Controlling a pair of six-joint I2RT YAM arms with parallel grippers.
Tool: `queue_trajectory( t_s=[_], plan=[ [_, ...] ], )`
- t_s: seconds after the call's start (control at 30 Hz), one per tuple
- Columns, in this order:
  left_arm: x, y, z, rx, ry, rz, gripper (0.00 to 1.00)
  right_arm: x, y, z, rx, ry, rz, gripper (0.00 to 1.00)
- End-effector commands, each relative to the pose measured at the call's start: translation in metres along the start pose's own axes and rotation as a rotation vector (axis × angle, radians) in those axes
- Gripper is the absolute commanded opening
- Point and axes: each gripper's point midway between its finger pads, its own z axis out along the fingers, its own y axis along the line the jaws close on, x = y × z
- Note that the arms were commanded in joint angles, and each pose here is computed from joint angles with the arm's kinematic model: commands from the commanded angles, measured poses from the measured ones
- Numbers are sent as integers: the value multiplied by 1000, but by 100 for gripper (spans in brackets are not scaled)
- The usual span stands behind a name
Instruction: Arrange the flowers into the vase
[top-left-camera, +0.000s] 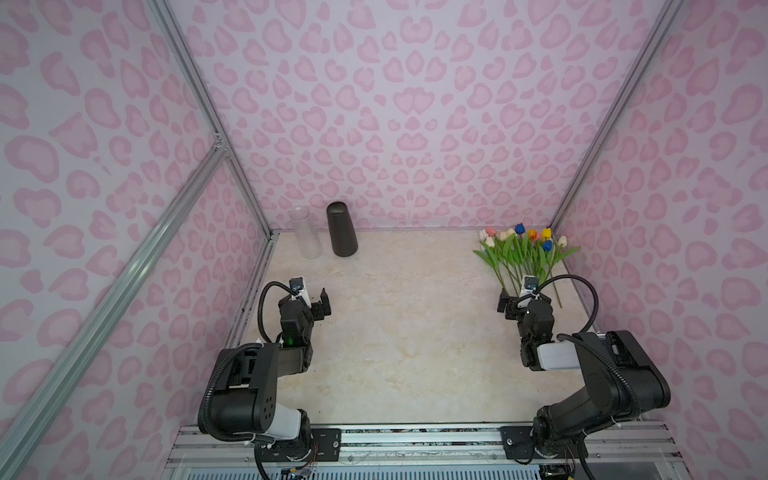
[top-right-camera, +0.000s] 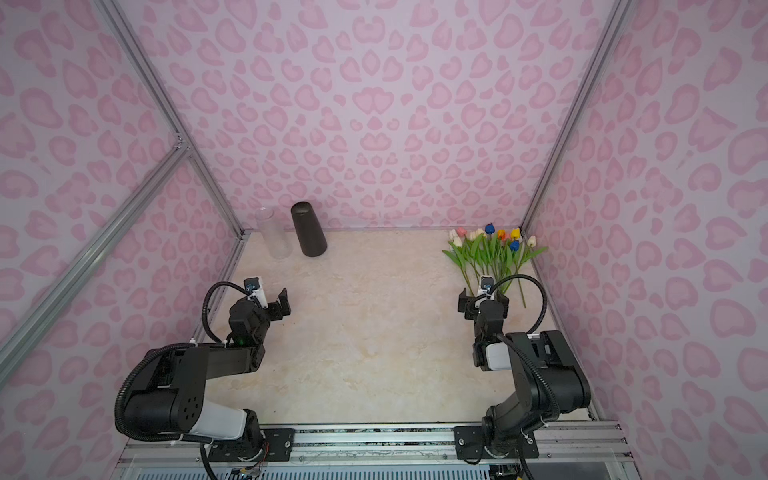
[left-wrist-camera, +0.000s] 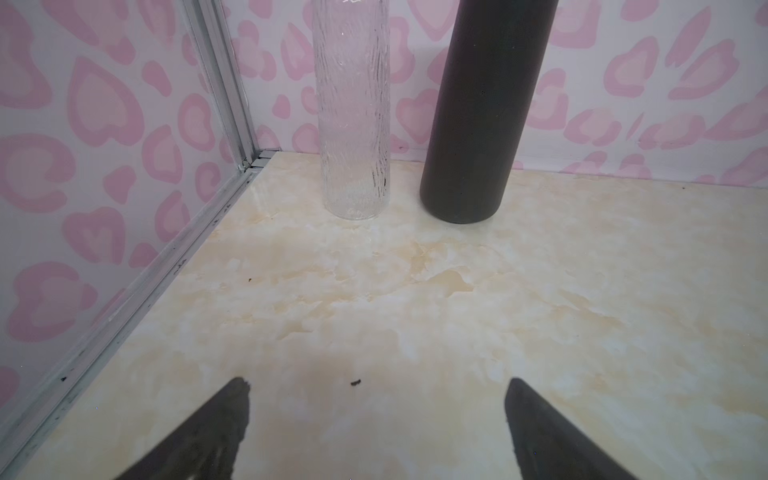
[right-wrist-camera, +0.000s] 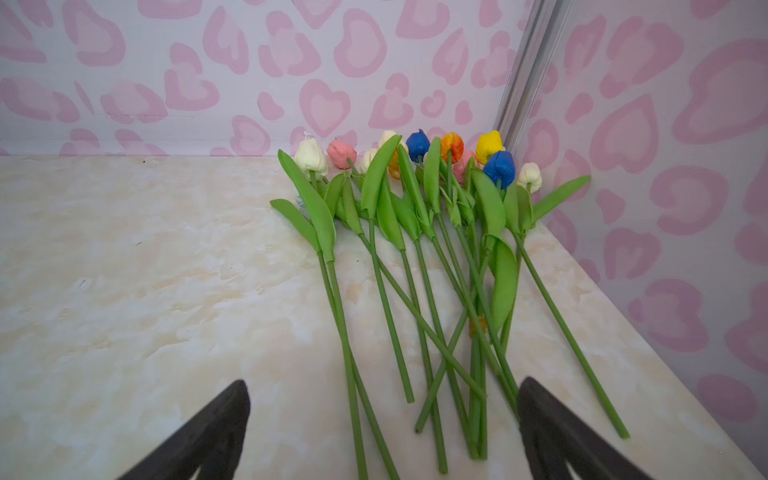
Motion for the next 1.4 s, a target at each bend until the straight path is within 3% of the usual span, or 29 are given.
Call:
queue_trajectory(
  t_s=[0.0, 1.13, 1.27, 1.37],
  plan=[
    [-5, 1, 0, -7, -18, -1, 97, -1, 0, 1, -6, -2, 10, 100],
    [-5, 1, 0, -6, -19, -3, 97, -1, -3, 3, -9, 3, 23, 100],
    [-16, -3, -6, 1, -27, 16, 97, -24, 6, -7, 47, -7, -66, 99],
    [-46, 0, -22, -73, -27, 3, 97, -63, 24, -31, 37, -75, -120, 99]
  ],
)
